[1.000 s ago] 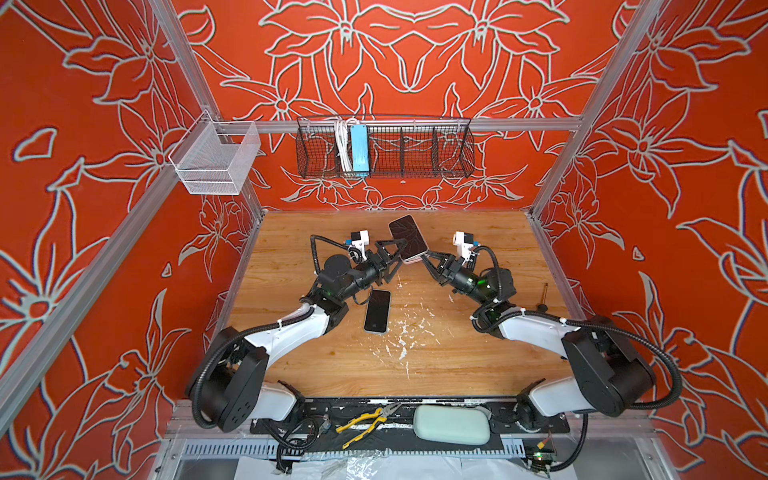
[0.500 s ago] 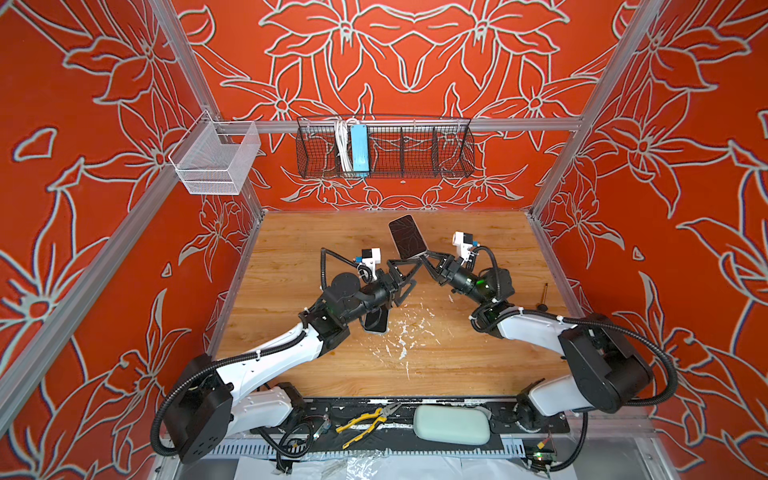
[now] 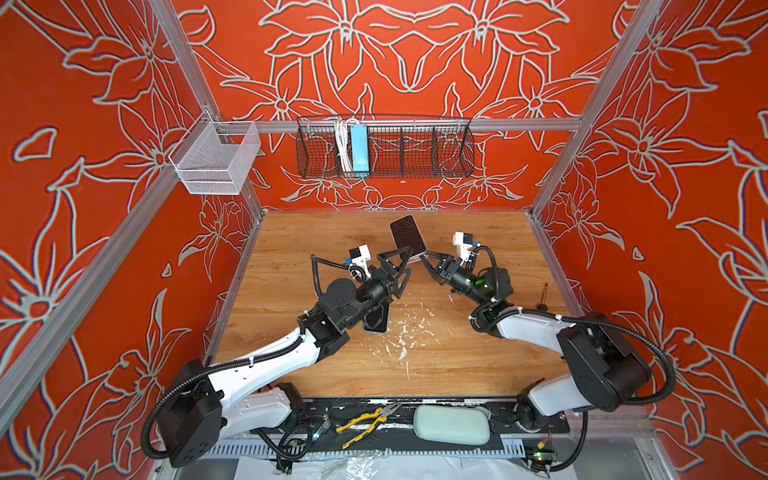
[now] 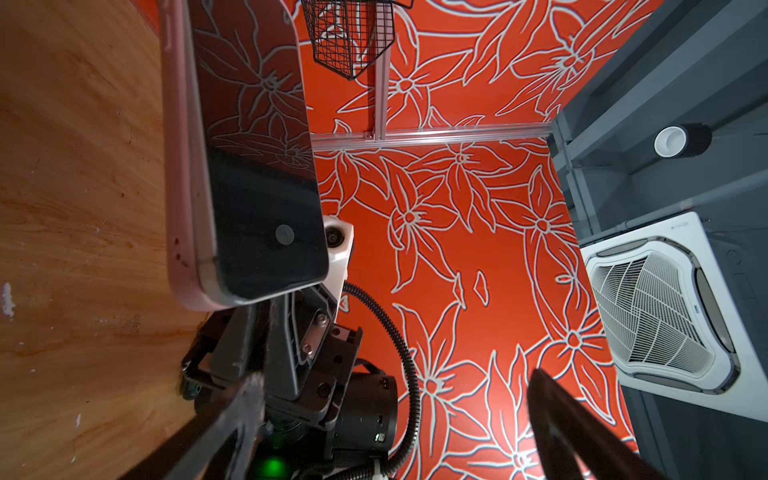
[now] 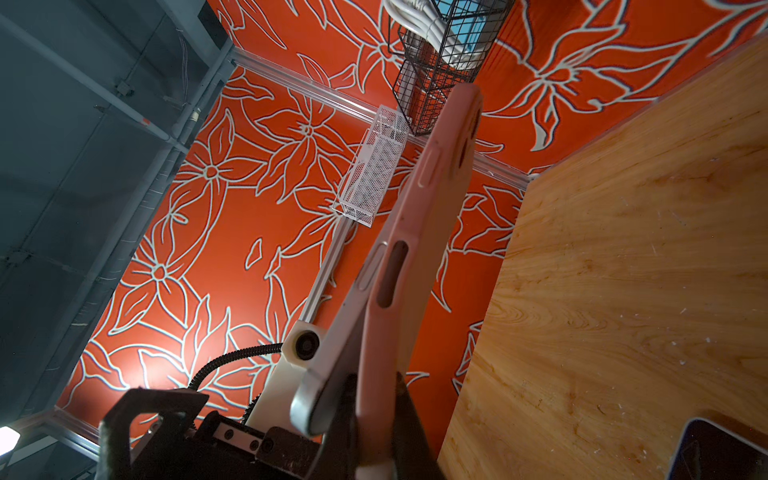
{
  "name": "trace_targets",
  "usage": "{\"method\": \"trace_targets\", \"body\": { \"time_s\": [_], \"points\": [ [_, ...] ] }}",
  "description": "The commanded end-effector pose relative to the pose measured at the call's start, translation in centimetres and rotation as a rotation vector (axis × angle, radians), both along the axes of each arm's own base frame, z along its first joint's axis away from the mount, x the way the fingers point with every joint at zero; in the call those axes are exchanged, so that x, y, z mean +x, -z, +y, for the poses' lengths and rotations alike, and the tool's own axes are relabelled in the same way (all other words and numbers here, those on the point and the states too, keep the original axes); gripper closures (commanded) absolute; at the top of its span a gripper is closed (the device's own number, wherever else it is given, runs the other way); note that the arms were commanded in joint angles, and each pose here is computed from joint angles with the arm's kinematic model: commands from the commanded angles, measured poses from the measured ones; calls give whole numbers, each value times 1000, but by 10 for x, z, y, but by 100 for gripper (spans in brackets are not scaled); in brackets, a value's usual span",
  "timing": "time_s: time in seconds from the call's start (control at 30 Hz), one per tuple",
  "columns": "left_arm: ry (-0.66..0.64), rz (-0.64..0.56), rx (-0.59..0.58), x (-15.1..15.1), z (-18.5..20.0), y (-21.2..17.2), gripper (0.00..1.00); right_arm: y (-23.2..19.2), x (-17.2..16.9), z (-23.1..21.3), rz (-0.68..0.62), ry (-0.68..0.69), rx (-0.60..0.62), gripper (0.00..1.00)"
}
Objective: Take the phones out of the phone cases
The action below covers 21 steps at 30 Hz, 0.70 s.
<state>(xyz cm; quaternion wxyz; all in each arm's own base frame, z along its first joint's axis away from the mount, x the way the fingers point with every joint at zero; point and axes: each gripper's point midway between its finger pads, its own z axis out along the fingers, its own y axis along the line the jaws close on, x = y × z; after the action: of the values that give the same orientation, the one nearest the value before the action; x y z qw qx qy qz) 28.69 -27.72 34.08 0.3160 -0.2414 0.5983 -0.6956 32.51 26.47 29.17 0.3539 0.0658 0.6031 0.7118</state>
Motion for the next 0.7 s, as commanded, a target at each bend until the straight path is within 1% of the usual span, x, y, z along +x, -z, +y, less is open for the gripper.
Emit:
{"method": "trace_targets", "body": {
  "time_s": [0.0,0.23,0.67],
  "points": [
    [-22,-24,-59,4,1,-17,3,-34,-8,-4,-125,18,61,90],
    [-25,2,-85,12,-5,-15,3,-34,-11,-3,-133,14,69,90],
    [-41,-10,-119,18,-5,-22,3,-28,-13,1,-132,8,57,90]
  ]
}}
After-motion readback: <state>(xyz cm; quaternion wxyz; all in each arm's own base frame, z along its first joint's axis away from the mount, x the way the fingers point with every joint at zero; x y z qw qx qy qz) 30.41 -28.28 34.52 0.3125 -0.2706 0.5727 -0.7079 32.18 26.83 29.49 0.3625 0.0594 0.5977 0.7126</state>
